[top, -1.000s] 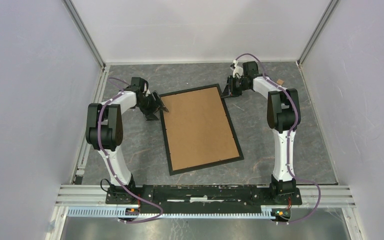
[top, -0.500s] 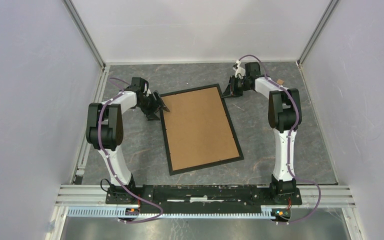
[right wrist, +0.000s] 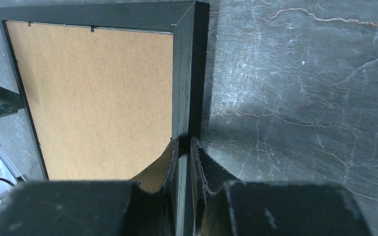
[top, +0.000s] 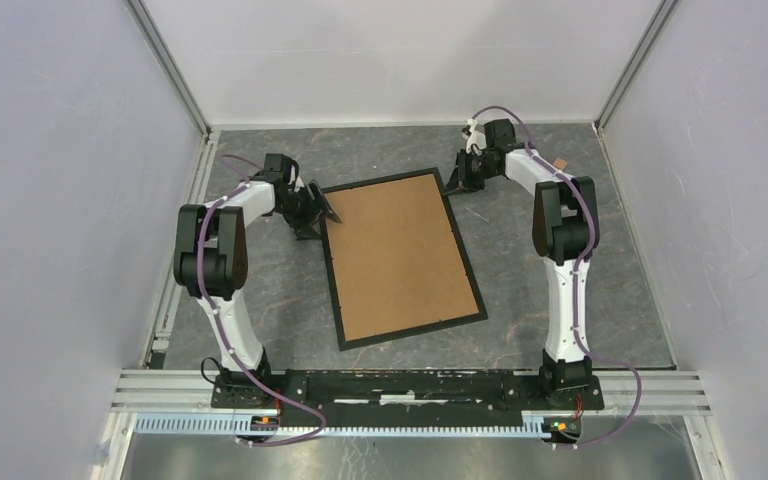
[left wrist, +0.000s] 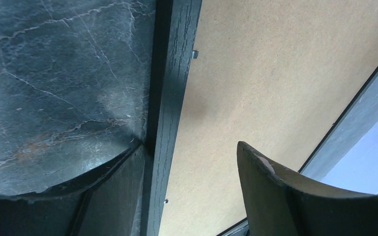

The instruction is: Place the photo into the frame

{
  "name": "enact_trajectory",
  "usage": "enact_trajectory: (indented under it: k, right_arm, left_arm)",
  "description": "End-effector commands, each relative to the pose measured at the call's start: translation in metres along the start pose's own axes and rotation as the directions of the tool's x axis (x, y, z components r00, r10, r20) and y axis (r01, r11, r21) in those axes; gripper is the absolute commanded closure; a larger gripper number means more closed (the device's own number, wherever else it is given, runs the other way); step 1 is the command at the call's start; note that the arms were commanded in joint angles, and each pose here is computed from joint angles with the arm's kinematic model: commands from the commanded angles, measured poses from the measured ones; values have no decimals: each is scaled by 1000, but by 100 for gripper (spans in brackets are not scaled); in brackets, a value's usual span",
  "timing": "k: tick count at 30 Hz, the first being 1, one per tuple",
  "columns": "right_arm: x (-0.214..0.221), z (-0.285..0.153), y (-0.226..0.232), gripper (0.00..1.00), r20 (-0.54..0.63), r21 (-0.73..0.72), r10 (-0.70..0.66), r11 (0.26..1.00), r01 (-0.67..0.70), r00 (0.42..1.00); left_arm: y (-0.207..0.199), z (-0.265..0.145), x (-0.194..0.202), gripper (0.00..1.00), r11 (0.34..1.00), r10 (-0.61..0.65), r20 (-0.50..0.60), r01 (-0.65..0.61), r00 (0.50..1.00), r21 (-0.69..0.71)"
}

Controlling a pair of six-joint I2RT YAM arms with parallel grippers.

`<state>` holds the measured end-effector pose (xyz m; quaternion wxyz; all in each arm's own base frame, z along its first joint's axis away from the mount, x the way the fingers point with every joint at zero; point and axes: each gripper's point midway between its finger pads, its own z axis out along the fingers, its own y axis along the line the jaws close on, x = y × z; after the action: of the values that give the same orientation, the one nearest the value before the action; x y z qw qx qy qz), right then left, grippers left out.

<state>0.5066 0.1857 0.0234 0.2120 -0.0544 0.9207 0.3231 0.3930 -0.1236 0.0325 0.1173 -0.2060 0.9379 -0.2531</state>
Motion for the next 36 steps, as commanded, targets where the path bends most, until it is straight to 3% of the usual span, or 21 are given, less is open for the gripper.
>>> enact_trajectory:
  k: [1,21,32,36]
  right_arm:
    - [43,23,-47,84,-129,211,2,977,25,992]
    - [66,49,-34,78,-210,186,-13,981,53,978]
    - [77,53,-51,77,-293,339,-56,927,159,954]
    - [83,58,-47,72,-346,367,-98,901,231,933]
  left_arm:
    - [-6,6,-2,25,1000,10,-5,-10,1000,15]
    - [-8,8,-1,25,1000,12,-14,-12,1000,25]
    - [-5,13,-1,24,1000,6,-23,-6,1000,21]
    - [-6,12,-2,24,1000,9,-19,-8,1000,21]
